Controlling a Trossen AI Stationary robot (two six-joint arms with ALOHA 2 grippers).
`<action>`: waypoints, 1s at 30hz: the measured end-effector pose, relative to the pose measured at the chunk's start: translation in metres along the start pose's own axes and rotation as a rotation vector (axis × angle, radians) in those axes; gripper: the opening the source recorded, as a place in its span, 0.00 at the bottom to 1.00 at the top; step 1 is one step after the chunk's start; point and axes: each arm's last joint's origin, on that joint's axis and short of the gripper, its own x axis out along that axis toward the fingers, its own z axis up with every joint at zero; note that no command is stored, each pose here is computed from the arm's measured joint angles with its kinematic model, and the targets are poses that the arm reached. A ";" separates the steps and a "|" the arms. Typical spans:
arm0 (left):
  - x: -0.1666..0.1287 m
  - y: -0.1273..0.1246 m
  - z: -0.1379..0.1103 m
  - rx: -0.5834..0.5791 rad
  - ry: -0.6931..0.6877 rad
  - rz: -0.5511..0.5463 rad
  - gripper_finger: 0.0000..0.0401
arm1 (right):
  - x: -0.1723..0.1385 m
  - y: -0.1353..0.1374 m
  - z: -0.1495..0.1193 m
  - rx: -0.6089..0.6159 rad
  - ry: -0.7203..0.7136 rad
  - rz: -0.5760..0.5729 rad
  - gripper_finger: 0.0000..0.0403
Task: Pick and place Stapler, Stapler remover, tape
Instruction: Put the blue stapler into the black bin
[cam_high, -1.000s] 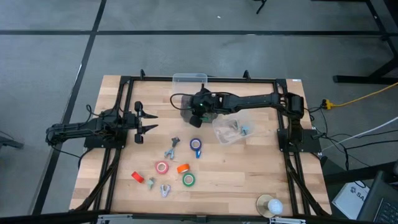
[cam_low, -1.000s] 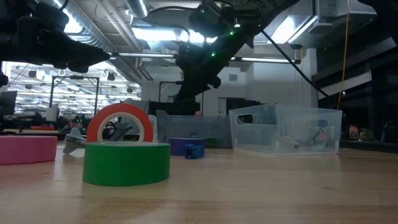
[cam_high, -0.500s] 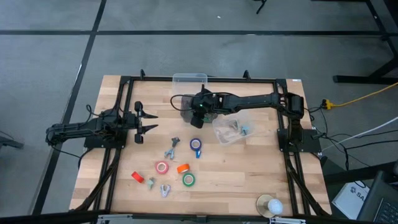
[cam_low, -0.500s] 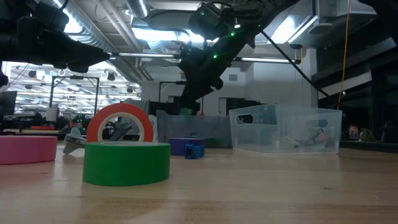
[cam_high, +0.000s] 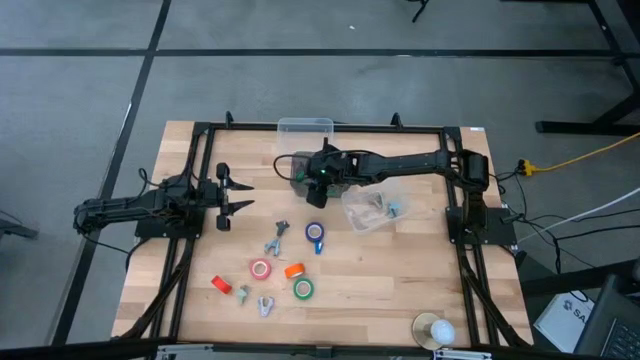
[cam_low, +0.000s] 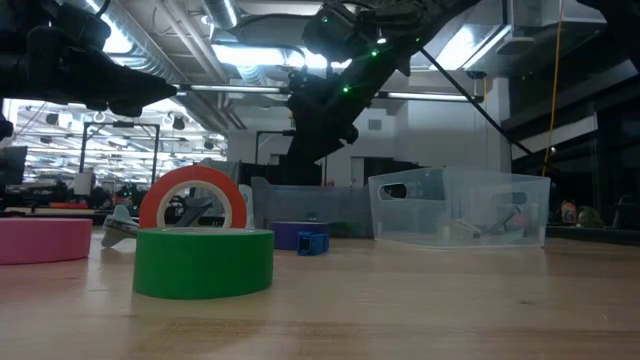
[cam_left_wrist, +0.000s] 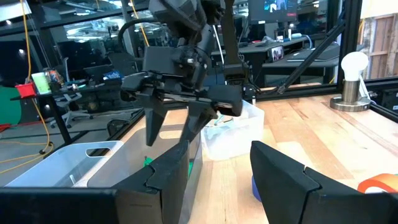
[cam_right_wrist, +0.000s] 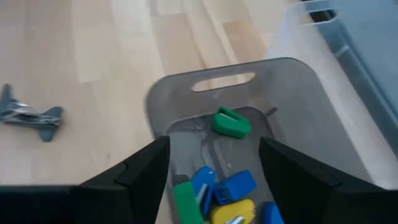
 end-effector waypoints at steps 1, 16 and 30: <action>0.000 0.000 0.000 0.000 -0.001 0.000 0.42 | 0.000 0.002 0.000 -0.003 -0.001 0.005 0.63; 0.000 0.000 0.000 0.000 0.000 0.000 0.42 | -0.013 0.057 -0.008 -0.105 0.023 0.096 0.63; 0.000 0.000 0.000 0.000 0.000 0.000 0.42 | -0.037 0.121 -0.034 -0.454 0.122 0.228 0.63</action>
